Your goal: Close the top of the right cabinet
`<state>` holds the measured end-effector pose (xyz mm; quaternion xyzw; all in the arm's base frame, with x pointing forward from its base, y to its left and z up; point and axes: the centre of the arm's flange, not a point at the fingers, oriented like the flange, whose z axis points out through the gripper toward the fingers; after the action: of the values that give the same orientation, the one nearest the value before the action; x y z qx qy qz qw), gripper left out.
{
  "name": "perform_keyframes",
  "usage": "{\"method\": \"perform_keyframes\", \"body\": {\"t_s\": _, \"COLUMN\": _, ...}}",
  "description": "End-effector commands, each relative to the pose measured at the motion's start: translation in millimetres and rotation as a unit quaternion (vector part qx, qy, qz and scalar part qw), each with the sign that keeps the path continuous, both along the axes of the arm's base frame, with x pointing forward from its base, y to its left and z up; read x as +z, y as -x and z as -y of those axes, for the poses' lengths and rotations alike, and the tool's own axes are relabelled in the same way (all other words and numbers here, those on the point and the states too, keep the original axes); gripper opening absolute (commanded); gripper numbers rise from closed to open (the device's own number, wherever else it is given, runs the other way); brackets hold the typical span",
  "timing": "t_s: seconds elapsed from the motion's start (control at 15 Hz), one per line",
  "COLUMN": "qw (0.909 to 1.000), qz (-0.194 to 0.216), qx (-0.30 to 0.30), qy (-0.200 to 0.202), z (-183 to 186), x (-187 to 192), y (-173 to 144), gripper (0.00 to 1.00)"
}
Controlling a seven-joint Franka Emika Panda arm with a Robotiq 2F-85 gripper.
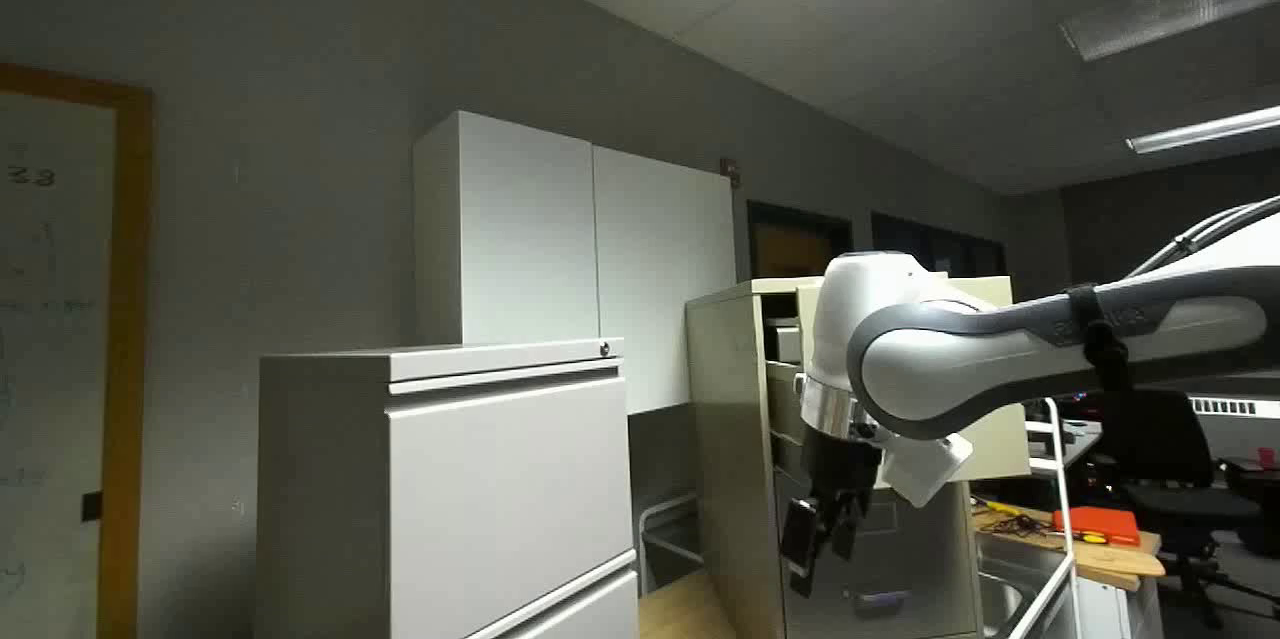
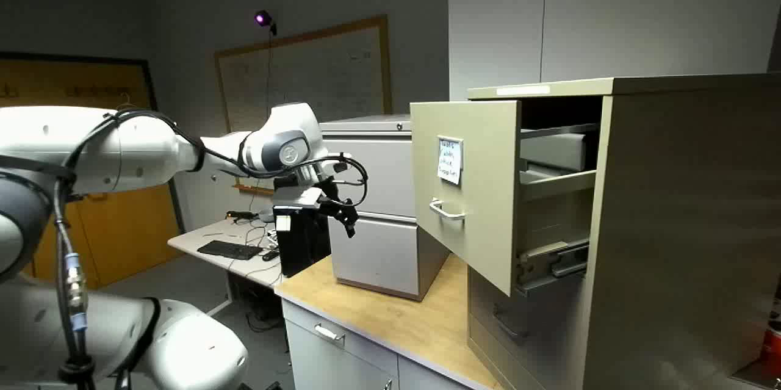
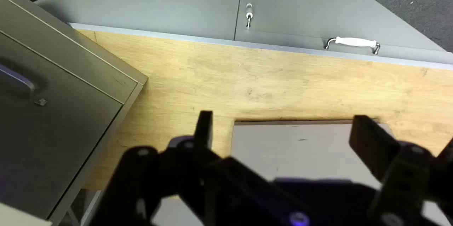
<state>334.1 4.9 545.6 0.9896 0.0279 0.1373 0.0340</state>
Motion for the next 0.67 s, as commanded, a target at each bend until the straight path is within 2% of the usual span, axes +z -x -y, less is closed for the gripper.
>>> {"method": "perform_keyframes", "body": {"t_s": 0.0, "qw": 1.0, "qz": 0.001, "qx": 0.0, "qy": 0.0, "z": 0.0, "x": 0.7, "y": 0.1, "gripper": 1.0}}
{"method": "perform_keyframes", "body": {"t_s": 0.4, "qw": 0.9999, "qz": 0.007, "qx": -0.007, "qy": 0.006, "z": 0.2, "x": 4.5, "y": -1.3, "gripper": 1.0}}
{"method": "perform_keyframes", "body": {"t_s": 0.6, "qw": 0.9992, "qz": 0.031, "qx": -0.016, "qy": 0.02, "z": -0.5, "x": 17.2, "y": -1.6, "gripper": 1.0}}
